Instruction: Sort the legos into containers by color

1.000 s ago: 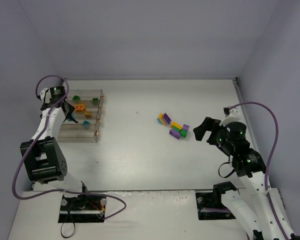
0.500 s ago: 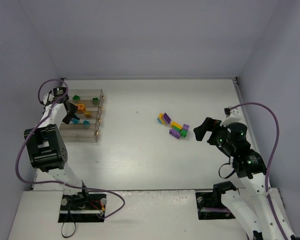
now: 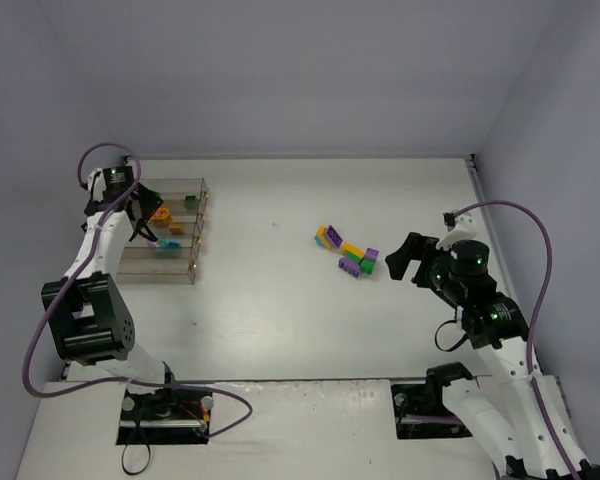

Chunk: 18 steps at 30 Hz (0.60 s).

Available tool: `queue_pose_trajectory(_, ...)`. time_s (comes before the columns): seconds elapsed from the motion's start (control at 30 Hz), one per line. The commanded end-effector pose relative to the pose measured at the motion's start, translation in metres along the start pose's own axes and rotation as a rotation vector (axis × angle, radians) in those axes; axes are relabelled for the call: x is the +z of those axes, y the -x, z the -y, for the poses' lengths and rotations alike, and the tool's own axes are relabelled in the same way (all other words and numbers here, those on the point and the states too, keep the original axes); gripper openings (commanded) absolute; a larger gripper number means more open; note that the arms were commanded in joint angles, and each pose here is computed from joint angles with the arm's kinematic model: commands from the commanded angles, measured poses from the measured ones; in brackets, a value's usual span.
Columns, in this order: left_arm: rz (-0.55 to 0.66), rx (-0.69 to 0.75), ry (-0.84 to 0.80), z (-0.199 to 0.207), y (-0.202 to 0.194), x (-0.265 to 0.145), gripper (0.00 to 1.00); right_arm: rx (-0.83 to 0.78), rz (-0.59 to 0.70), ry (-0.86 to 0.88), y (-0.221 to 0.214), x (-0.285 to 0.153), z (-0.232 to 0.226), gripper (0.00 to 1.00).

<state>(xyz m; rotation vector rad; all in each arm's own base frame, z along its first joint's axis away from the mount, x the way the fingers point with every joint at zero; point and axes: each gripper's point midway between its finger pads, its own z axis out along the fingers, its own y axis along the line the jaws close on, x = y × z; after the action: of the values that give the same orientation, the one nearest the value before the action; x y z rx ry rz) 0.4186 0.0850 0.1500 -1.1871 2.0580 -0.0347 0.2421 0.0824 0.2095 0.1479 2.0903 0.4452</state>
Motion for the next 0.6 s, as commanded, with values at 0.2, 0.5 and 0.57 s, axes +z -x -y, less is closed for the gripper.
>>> queue_pose_trajectory(0.2, 0.023, 0.565, -0.527, 0.121, -0.078, -0.125, 0.68, -0.018, 0.011, 0.09, 0.021, 0.025, -0.02, 0.79)
queue_pose_trajectory(0.5, -0.096, 0.71, -0.703, 0.112, -0.142, -0.159, 0.69, -0.109, -0.118, 0.079, 0.008, 0.064, -0.026, 0.61)
queue_pose_trajectory(0.57, -0.114, 0.721, -0.742, 0.109, -0.148, -0.168, 0.69, -0.147, -0.134, 0.097, 0.007, 0.075, -0.036, 0.61)
